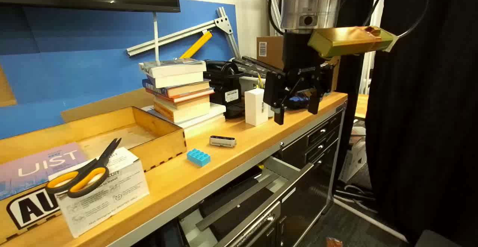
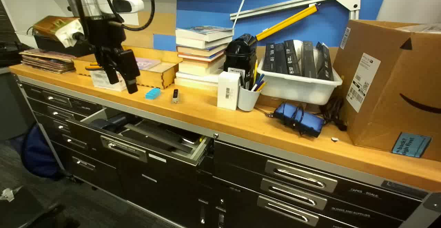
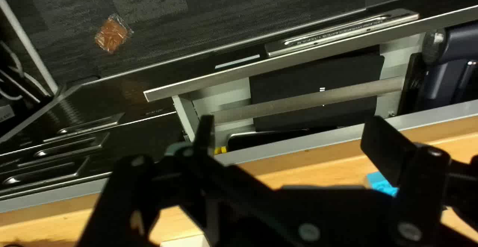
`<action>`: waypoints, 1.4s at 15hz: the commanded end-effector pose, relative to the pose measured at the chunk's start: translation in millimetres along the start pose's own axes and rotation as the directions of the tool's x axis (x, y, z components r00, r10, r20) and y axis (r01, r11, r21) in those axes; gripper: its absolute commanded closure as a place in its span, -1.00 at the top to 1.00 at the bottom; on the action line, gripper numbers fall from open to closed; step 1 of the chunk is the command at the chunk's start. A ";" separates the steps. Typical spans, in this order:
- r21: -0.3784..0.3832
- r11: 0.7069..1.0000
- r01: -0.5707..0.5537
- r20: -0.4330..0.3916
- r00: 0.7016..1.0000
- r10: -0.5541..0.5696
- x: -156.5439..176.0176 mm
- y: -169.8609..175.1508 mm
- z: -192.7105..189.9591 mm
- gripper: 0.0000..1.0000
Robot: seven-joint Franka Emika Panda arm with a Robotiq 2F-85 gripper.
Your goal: Put the blue object in the drawer and close the drawer
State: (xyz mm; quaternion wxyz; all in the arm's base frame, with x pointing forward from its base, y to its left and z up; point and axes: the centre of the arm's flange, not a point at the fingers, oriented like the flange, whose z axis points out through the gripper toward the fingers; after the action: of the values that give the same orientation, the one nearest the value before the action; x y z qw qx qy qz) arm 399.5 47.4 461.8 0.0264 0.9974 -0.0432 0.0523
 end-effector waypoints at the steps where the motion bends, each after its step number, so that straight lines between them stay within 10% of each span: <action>1: 0.001 1.000 0.000 -0.005 1.000 0.000 1.1 -0.2 -2.3 1.00; 9: 0.003 1.000 0.000 -0.019 1.000 0.000 3.4 -0.5 -8.8 1.00; 21: -0.014 1.000 0.018 -0.086 0.996 -0.019 156.2 -117.2 71.2 1.00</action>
State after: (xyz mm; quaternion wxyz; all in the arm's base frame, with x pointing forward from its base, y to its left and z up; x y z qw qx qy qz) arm 518.0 127.0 411.1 0.0324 0.9938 -0.0529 0.0921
